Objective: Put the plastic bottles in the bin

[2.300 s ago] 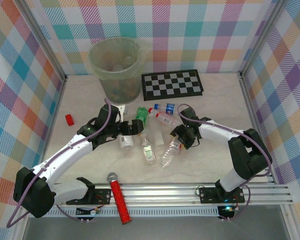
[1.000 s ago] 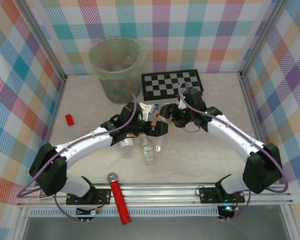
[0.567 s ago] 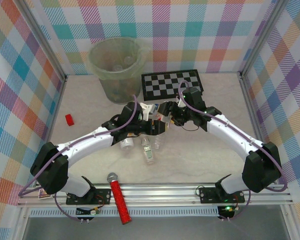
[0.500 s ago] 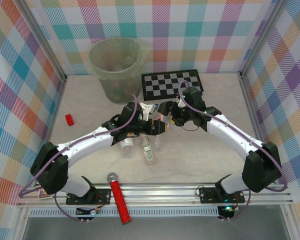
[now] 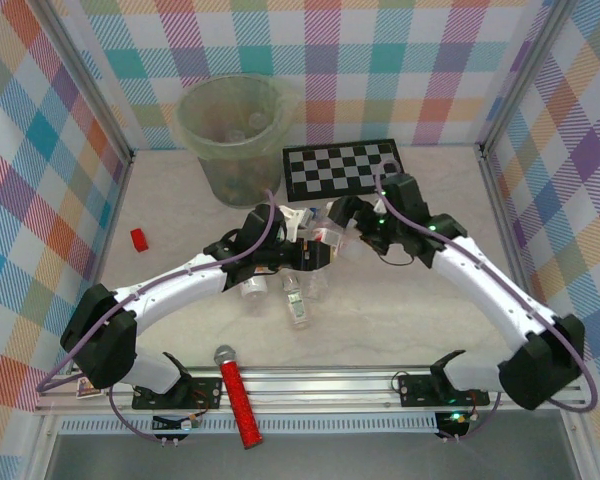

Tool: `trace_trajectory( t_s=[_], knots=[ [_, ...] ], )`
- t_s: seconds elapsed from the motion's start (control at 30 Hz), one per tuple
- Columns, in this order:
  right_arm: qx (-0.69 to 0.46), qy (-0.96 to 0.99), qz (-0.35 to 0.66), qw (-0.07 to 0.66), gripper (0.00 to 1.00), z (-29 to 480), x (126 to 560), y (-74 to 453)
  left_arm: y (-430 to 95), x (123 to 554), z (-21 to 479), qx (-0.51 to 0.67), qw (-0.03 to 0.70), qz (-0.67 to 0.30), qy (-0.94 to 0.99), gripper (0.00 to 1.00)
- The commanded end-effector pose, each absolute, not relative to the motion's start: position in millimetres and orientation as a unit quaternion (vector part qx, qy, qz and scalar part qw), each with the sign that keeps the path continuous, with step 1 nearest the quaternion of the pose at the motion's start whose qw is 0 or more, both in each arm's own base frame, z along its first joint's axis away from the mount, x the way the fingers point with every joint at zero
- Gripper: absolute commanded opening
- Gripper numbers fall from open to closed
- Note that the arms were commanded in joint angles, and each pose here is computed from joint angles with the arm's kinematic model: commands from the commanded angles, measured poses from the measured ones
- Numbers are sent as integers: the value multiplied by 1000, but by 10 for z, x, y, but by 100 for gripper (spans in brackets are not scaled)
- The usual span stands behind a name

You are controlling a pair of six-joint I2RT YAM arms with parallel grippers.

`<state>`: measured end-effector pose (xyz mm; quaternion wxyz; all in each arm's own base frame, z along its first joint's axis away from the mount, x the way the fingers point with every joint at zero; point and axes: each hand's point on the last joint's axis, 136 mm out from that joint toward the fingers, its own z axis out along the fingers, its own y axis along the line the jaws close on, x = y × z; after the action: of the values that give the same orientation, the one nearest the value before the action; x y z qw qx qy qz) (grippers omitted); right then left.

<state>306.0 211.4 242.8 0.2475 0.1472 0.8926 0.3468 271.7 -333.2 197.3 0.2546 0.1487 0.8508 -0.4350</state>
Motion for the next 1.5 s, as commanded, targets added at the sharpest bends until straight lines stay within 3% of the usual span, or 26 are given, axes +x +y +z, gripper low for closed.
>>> trace_trajectory(
  t_s=[0.0, 0.3, 0.43, 0.63, 0.77, 0.9, 1.17, 1.47],
  knots=[
    [171, 906, 275, 273, 99, 2426, 3001, 1728, -3206, 2866, 2261, 166, 294, -411, 847, 56],
    [210, 919, 228, 243, 99, 1881, 2761, 1496, -2555, 3527, 3251, 159, 408, -324, 839, 56],
    [206, 925, 231, 219, 99, 1753, 2721, 1545, -2326, 3814, 3668, 132, 465, -298, 823, 50],
    [208, 923, 245, 213, 99, 1707, 2747, 1610, -1916, 4312, 4184, 73, 550, -266, 788, 44],
    [205, 921, 253, 213, 99, 1728, 2750, 1637, -1547, 4709, 4465, 13, 608, -244, 756, 36],
    [209, 921, 256, 208, 99, 1708, 2686, 1618, -1194, 5052, 4669, -44, 656, -240, 714, 36],
    [216, 918, 257, 211, 99, 1693, 2597, 1556, -1066, 5745, 4636, -24, 692, -176, 700, 34],
    [220, 917, 250, 221, 99, 1721, 2520, 1472, -1358, 6263, 4011, 38, 621, -166, 765, 36]
  ],
)
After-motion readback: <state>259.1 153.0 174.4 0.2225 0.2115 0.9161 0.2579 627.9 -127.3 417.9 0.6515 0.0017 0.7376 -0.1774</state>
